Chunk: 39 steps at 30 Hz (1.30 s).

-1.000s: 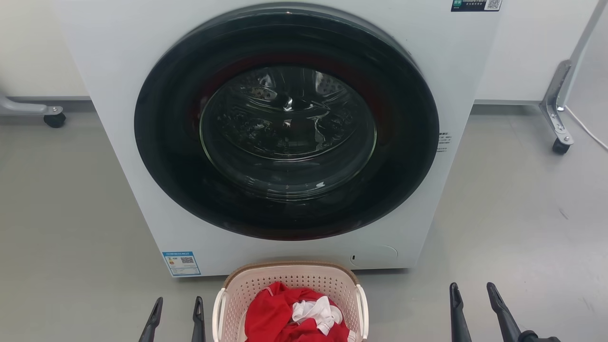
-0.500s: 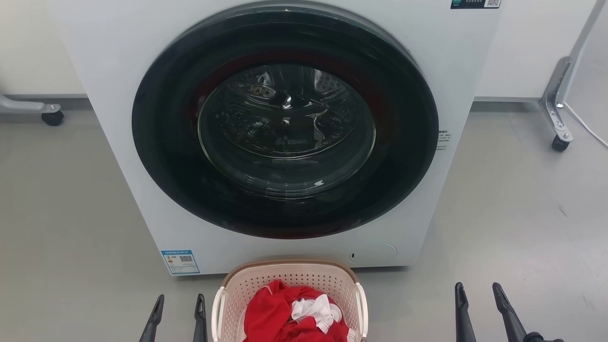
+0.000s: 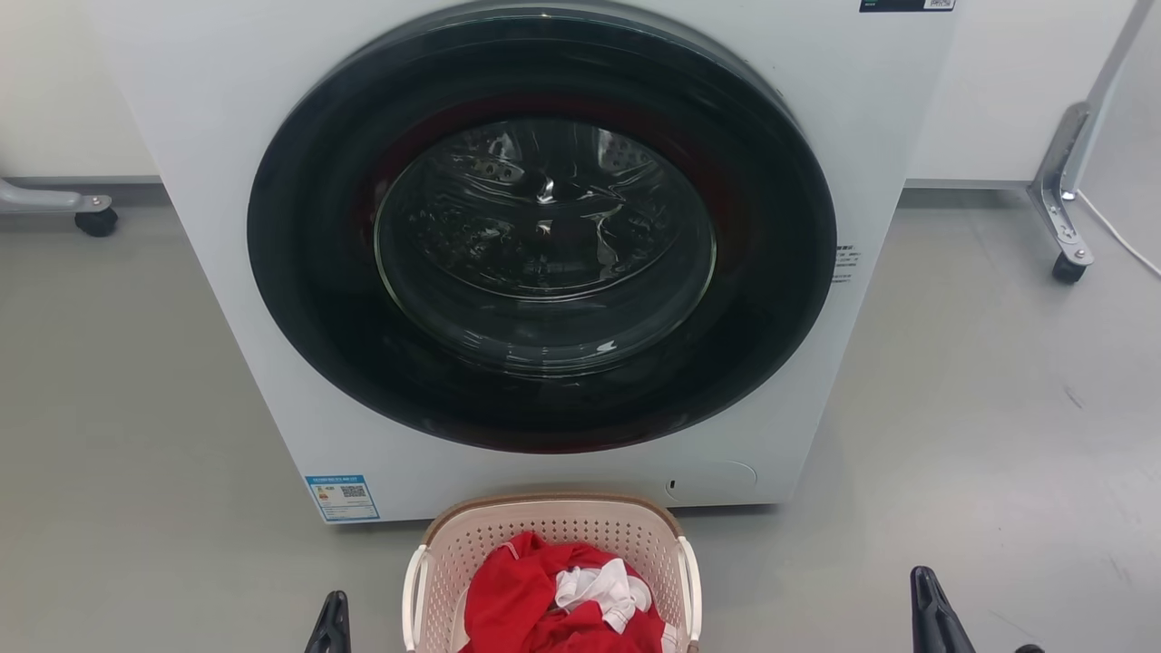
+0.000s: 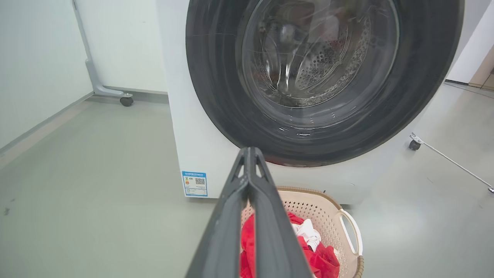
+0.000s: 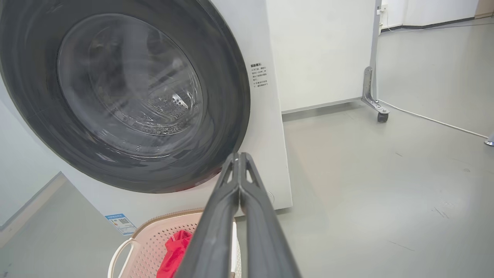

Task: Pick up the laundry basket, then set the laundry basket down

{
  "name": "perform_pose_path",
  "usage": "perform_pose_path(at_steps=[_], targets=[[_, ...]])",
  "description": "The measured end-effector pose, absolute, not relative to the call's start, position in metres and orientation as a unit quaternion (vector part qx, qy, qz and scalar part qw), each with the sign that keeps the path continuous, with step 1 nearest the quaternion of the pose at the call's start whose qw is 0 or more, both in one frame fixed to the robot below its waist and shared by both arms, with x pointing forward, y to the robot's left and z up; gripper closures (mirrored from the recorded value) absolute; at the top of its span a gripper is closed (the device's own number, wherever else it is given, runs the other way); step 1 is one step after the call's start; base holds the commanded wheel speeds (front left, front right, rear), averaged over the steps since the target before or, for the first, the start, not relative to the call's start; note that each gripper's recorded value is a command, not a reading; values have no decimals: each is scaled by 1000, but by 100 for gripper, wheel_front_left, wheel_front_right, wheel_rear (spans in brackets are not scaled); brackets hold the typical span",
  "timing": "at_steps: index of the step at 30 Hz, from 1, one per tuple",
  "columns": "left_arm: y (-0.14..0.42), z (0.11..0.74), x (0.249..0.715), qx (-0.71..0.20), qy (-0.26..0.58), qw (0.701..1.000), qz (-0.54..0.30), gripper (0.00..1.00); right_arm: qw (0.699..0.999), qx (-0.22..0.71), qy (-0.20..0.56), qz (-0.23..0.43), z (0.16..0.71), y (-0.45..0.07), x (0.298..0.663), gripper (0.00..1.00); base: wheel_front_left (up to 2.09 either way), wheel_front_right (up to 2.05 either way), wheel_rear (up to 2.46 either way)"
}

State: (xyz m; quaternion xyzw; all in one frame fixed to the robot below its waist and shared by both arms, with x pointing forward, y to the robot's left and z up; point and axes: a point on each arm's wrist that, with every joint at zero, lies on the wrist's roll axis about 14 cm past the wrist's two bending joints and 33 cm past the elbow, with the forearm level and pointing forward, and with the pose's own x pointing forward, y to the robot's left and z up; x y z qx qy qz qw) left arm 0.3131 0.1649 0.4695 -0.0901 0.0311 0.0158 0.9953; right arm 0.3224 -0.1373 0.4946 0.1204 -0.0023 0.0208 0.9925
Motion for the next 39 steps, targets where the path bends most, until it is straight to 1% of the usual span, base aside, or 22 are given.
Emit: perform_pose_path(at_steps=[14, 24, 37, 39], targets=[[175, 458, 320, -200, 66, 977, 38, 100, 974, 224, 34, -6, 483, -152, 333, 100, 0, 0, 0], [180, 456, 329, -271, 78, 958, 49, 100, 954, 293, 58, -22, 474, -161, 337, 100, 0, 0, 0], [182, 452, 336, -365, 91, 925, 56, 100, 921, 381, 70, -35, 469, -170, 345, 100, 0, 0, 0], [182, 454, 340, -388, 89, 916, 55, 100, 912, 403, 67, -35, 472, -172, 349, 100, 0, 0, 0]])
